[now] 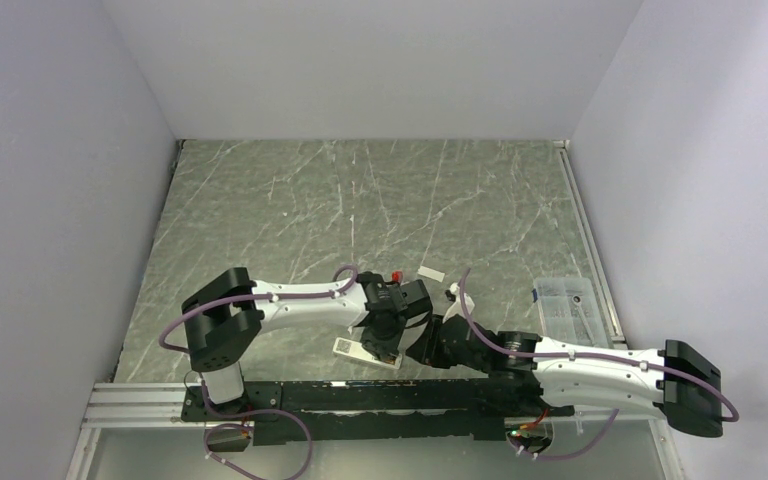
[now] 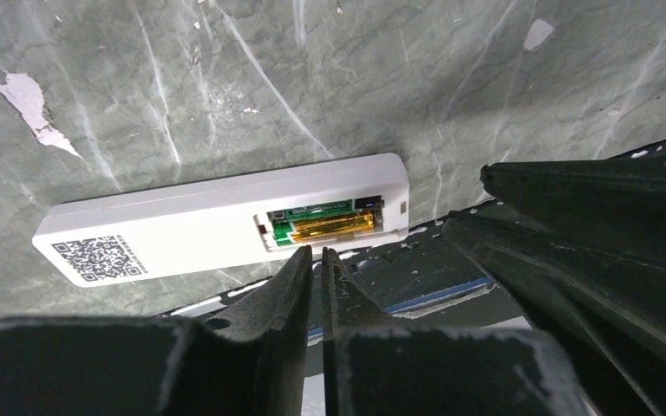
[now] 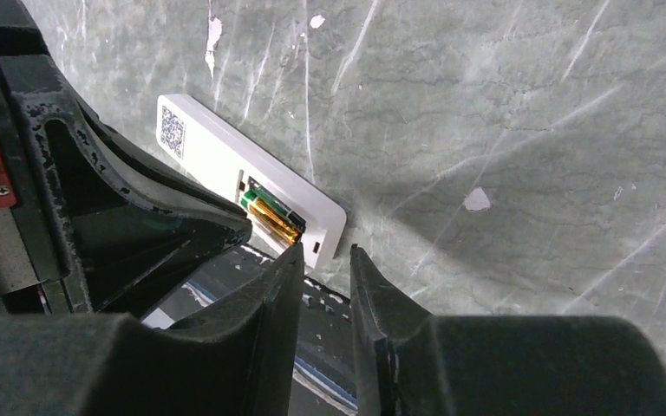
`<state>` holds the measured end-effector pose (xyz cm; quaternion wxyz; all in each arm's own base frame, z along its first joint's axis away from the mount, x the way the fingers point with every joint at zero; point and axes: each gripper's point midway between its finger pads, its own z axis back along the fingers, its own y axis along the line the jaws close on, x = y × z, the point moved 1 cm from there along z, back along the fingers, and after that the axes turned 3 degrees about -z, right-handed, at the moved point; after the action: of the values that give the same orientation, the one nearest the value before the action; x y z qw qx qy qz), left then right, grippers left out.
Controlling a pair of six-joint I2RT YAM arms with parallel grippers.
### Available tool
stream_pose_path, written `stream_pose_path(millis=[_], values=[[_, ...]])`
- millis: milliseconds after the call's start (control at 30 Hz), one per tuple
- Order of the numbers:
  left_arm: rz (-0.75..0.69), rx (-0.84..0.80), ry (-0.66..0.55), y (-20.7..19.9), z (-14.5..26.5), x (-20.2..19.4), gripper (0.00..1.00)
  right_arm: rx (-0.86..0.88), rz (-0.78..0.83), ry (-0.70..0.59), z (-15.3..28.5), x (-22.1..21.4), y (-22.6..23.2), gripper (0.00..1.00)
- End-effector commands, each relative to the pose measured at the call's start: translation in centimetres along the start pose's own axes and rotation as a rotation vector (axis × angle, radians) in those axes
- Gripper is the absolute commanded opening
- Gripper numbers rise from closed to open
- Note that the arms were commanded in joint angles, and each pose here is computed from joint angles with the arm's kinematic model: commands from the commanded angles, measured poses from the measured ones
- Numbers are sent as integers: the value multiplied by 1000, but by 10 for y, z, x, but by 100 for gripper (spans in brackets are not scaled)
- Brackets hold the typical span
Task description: Load the batteries into the remote control
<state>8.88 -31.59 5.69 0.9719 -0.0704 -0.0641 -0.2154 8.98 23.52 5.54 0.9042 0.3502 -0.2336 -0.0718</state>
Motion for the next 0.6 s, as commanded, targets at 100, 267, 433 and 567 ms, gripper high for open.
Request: stream_pose_path(millis=[100, 267, 433, 567], values=[[44, -29, -9, -9, -8, 1, 15, 35, -4, -35, 4, 10, 12, 28], [48, -8, -9, -7, -10, 2, 15, 34, -7, -37, 5, 10, 11, 28], [55, 11, -8, -4, -14, 1, 15, 37, -9, -36, 5, 9, 11, 28], [57, 24, 1, -1, -22, -1, 15, 38, -11, -31, 5, 8, 10, 29]])
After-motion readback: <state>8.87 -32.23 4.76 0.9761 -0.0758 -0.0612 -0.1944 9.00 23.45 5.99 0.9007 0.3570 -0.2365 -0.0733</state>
